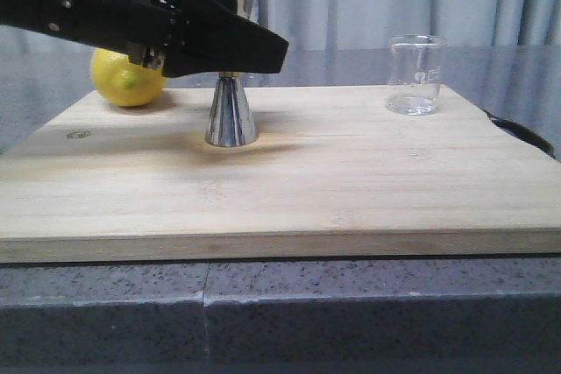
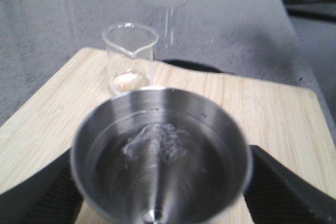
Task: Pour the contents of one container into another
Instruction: 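Lower the filled jigger onto the board with the left gripper and release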
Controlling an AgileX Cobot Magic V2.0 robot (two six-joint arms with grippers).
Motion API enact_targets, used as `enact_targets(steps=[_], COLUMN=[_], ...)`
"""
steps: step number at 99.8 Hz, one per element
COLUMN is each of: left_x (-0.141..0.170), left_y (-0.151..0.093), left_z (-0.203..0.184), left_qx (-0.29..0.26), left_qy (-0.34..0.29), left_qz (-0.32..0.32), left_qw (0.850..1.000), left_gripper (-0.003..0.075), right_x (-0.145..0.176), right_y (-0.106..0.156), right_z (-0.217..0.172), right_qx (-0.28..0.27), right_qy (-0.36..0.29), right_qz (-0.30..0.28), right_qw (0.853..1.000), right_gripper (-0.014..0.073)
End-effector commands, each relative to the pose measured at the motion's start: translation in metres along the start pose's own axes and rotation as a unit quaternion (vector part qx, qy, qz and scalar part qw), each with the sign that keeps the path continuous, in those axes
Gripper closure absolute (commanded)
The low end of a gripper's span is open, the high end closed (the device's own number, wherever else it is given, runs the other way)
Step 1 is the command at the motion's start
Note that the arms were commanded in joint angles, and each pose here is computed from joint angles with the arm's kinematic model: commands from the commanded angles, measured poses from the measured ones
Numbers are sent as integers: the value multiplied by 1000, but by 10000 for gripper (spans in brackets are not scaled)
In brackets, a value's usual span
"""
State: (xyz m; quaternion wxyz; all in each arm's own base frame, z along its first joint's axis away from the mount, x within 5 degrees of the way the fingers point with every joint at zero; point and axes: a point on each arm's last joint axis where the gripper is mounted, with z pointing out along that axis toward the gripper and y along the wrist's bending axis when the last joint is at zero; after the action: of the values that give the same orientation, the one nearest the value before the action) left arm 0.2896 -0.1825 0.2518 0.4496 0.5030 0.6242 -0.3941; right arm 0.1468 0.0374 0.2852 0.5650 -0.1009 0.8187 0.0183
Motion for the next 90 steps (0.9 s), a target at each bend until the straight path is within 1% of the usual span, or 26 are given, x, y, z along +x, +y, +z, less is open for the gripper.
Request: enact_targets(steps=[1,14,24,35,44,54,62,72,82,90], left_x=[-34,-43,-48,-55,-64,-73,-82,-90,-93,-96], left_y=[-11,-20,-27,-34,-40,-48,-56,-67,-77,-85], left_z=[-17,-32,-42,-56,-69,-86,-102,-120,-137,-148], left_qx=[-31,-61,-82,-111,-139,-179,-212,-253,-296,-329], left_qy=[-2,48,80,117,147,183,205,227,240,236], left_qz=[13,21,9,5,0,-2,-17,-33,-46,-73], left_qw=[999,997,993,987,979,967,955,940,923,911], left_gripper=[162,162,162,162,162,162,162,162,162,162], right_x=[-21,-29,-36,-43,-47,-54,-58,-64,-72,-78], right_y=[0,-1,-1,1,1,-1,-2,-3,-5,-6], right_z=[-6,-10,-12,-16,-19,-22,-25,-29,-32,-36], right_qx=[-10,-8,-5,-6,3,13,17,17,20,15], right_qy=[-40,-38,-16,15,67,124,171,208,208,171], right_qz=[11,50,66,50,24,0,-20,-37,-34,-28], right_qw=[999,998,998,999,997,992,985,977,977,985], right_gripper=[10,10,10,10,10,10,10,10,10,10])
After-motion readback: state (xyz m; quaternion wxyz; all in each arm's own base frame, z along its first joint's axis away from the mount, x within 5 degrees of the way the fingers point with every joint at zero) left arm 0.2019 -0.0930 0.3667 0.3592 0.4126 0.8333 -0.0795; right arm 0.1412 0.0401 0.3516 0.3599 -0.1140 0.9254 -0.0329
